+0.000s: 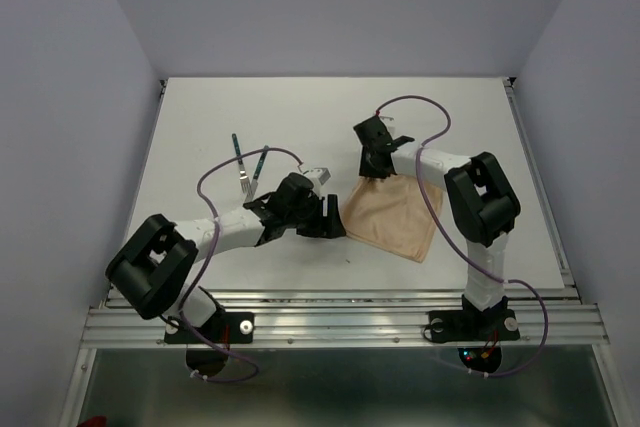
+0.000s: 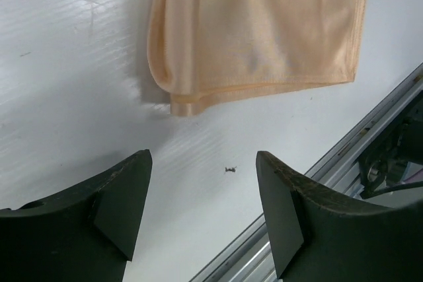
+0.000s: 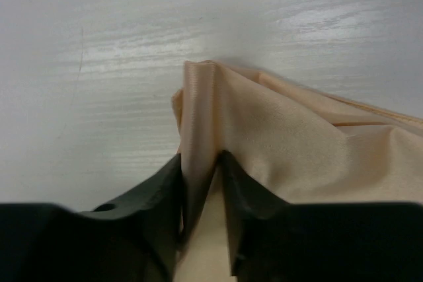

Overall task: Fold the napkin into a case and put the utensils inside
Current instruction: Turn over the upper triangle folded napkin at the center of the board, then smooth out the lower triangle-folded napkin at the center of the board.

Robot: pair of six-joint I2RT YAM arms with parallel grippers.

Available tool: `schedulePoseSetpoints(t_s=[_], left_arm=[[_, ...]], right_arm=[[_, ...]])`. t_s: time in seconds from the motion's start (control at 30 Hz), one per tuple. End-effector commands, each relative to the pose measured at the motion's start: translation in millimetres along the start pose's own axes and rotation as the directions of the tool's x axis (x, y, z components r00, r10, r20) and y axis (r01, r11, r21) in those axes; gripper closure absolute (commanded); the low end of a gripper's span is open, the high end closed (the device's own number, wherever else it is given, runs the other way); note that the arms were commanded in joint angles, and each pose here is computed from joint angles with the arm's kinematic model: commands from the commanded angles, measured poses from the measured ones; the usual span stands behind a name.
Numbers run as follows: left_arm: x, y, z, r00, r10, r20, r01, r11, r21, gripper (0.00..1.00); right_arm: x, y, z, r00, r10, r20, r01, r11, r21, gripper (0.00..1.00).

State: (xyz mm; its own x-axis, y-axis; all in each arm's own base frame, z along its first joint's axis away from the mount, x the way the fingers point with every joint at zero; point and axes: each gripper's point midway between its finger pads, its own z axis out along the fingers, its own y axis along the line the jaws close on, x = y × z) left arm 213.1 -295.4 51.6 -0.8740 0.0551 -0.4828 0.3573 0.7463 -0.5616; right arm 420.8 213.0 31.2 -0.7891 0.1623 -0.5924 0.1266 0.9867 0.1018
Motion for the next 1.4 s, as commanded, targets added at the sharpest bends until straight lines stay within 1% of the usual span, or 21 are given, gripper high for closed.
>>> schedulePoseSetpoints(t_s=[0.0,0.07,0.13,0.27,0.3,0.33,0.4,0.43,0.47,0.5,0.53,0.57,0.6,0.63,0.67,0.77,0.8,0.9,1.07,1.23,1.37], left_arm=[[-13,-1,-25,0.998,-0.001,0.068,0.005,0.999,-0.054,0.24],[-20,0,-37,0.995,0.004,0.098,0.004,0.997,-0.075,0.25],[-24,1,-47,0.993,0.011,0.117,0.001,0.995,-0.097,0.25],[-36,-2,-58,0.989,0.018,0.148,-0.002,0.994,-0.111,0.25],[-41,-6,-60,0.987,0.019,0.16,-0.003,0.995,-0.101,0.26],[-44,-8,-60,0.986,0.02,0.165,-0.004,0.995,-0.095,0.27],[-50,-11,-57,0.985,0.02,0.169,-0.005,0.996,-0.09,0.32],[-58,-16,-57,0.984,0.022,0.178,-0.008,0.997,-0.08,0.37],[-58,-15,-50,0.987,0.02,0.161,-0.007,0.997,-0.083,0.49],[-67,-23,-50,0.985,0.021,0.172,-0.01,0.998,-0.066,0.56],[-70,-26,-46,0.985,0.02,0.169,-0.011,0.998,-0.056,0.67],[-71,-27,-38,0.988,0.019,0.156,-0.011,0.999,-0.053,0.92],[-79,-31,-37,0.985,0.021,0.169,-0.013,0.999,-0.045,1.0],[-79,-28,-27,0.988,0.022,0.155,-0.014,0.998,-0.054,1.0],[-79,-27,-23,0.989,0.021,0.144,-0.013,0.998,-0.056,1.0],[-85,-31,-3,0.993,0.021,0.119,-0.017,0.999,-0.04,1.0],[-89,-32,1,0.992,0.022,0.124,-0.017,0.999,-0.036,1.0],[-89,-23,17,0.994,0.022,0.107,-0.015,0.998,-0.064,1.0],[-73,1,40,0.998,0.008,0.056,-0.001,0.992,-0.126,1.0],[-49,18,51,1.0,-0.015,0.006,0.016,0.988,-0.151,1.0],[-39,22,49,1.0,-0.025,-0.015,0.023,0.989,-0.148,1.0]], right_arm=[[-18,13,-6,0.998,0.001,0.057,0.001,1.0,-0.031,0.48],[-24,20,-15,0.998,0.013,0.062,-0.009,0.998,-0.065,0.3],[-33,26,-23,0.997,0.027,0.076,-0.02,0.995,-0.093,0.27],[-62,27,-57,0.982,0.1,0.158,-0.081,0.989,-0.121,0.25],[-79,27,-81,0.969,0.132,0.208,-0.101,0.983,-0.153,0.24],[-78,22,-88,0.964,0.153,0.22,-0.12,0.981,-0.155,0.23],[-89,16,-108,0.945,0.188,0.268,-0.145,0.975,-0.17,0.22],[-91,12,-116,0.937,0.203,0.284,-0.158,0.972,-0.173,0.22],[-90,2,-129,0.928,0.214,0.306,-0.169,0.971,-0.167,0.22],[-88,-5,-133,0.924,0.217,0.315,-0.174,0.972,-0.159,0.24],[-89,-11,-146,0.912,0.235,0.336,-0.187,0.968,-0.168,0.28],[-73,-30,-137,0.921,0.228,0.317,-0.198,0.972,-0.124,0.39],[-66,-41,-137,0.919,0.236,0.316,-0.214,0.971,-0.103,0.45],[-69,-60,-143,0.901,0.283,0.328,-0.265,0.959,-0.1,0.59],[-49,-79,-132,0.91,0.288,0.297,-0.283,0.957,-0.061,0.65],[-24,-114,-125,0.905,0.353,0.239,-0.351,0.935,-0.05,0.83],[-18,-121,-124,0.906,0.355,0.231,-0.356,0.934,-0.038,0.86],[-2,-139,-121,0.917,0.345,0.203,-0.352,0.936,0.0,0.89],[25,-138,-109,0.945,0.309,0.108,-0.312,0.95,0.013,0.92],[49,-140,-95,0.957,0.287,0.031,-0.289,0.956,0.043,0.93],[48,-140,-93,0.963,0.269,0.025,-0.27,0.962,0.046,0.93]])
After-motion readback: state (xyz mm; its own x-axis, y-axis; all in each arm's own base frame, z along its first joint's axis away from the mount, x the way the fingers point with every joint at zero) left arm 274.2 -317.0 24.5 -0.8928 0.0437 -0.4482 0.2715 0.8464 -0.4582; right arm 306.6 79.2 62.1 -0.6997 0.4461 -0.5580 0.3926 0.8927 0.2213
